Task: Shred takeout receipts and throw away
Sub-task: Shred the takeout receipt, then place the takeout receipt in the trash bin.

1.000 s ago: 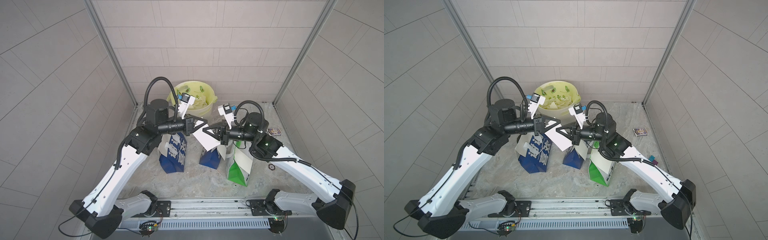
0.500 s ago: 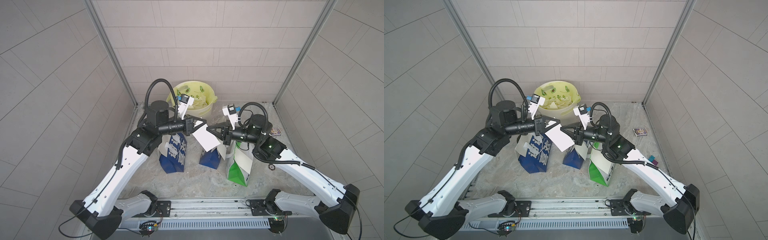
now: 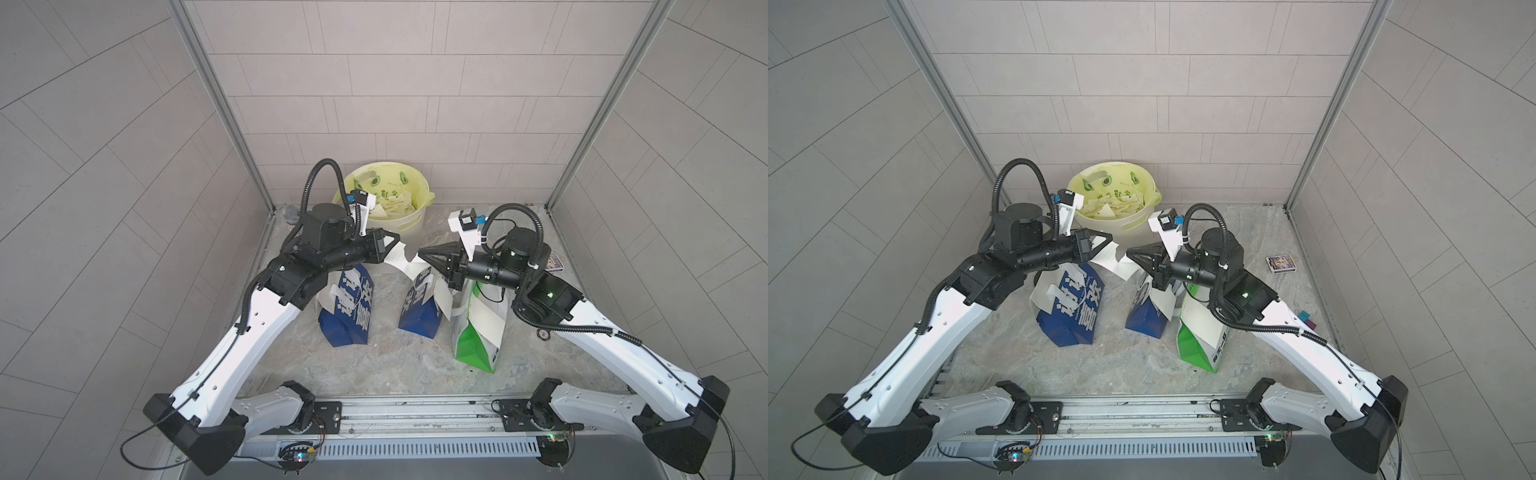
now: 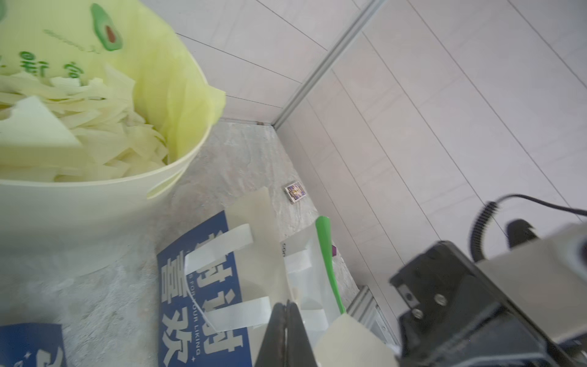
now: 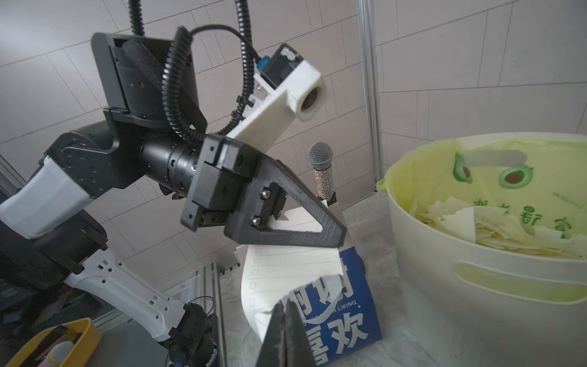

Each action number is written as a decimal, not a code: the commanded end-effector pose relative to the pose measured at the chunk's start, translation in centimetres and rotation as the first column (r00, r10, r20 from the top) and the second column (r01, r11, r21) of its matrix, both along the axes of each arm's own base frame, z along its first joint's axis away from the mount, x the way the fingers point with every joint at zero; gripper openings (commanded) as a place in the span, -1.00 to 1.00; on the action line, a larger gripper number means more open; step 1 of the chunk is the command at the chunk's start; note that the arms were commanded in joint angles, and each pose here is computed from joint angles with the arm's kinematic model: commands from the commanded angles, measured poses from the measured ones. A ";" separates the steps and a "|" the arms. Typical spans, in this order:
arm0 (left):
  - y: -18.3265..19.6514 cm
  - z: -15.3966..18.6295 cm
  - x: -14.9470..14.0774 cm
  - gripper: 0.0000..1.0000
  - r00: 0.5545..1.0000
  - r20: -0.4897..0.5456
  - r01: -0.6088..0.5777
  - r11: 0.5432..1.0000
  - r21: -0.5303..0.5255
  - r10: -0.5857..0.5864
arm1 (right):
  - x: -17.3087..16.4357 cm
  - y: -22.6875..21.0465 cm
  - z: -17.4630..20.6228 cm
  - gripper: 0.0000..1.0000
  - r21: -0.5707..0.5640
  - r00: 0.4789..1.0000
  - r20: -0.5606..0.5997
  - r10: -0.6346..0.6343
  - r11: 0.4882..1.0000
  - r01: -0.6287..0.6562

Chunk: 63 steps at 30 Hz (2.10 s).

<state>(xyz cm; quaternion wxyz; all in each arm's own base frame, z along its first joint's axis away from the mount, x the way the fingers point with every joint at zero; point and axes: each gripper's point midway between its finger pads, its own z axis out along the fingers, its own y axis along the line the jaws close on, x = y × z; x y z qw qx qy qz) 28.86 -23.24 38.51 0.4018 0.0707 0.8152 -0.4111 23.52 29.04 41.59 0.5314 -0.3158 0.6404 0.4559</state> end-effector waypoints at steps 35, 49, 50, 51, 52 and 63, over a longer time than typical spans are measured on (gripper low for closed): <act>1.2 4.0 18.8 -1.00 0.814 0.456 -0.481 0.858 0.179 0.361 | 2.1 -6.3 3.7 -1.00 0.187 0.943 0.091 -0.320 0.936 0.299; 2.3 -0.6 21.6 -0.11 0.823 0.428 -0.524 0.789 0.321 0.373 | 2.4 -7.1 3.1 -1.00 0.163 0.930 0.078 -0.359 0.925 0.344; 2.5 -0.5 21.5 0.04 0.823 0.428 -0.525 0.788 0.322 0.374 | 2.5 -7.0 3.1 -1.00 0.167 0.930 0.076 -0.360 0.924 0.344; 2.7 -0.3 21.3 0.17 0.819 0.430 -0.531 0.783 0.322 0.378 | 2.7 -6.9 3.0 -1.00 0.168 0.931 0.072 -0.357 0.925 0.342; 3.0 0.1 21.0 0.33 0.815 0.436 -0.537 0.781 0.318 0.383 | 2.7 -6.8 3.1 -1.00 0.174 0.933 0.071 -0.353 0.925 0.336; 4.3 7.1 15.7 0.72 0.789 0.512 -0.502 0.836 0.219 0.340 | 3.4 -6.5 5.1 -1.00 0.353 0.962 0.010 -0.272 0.901 0.251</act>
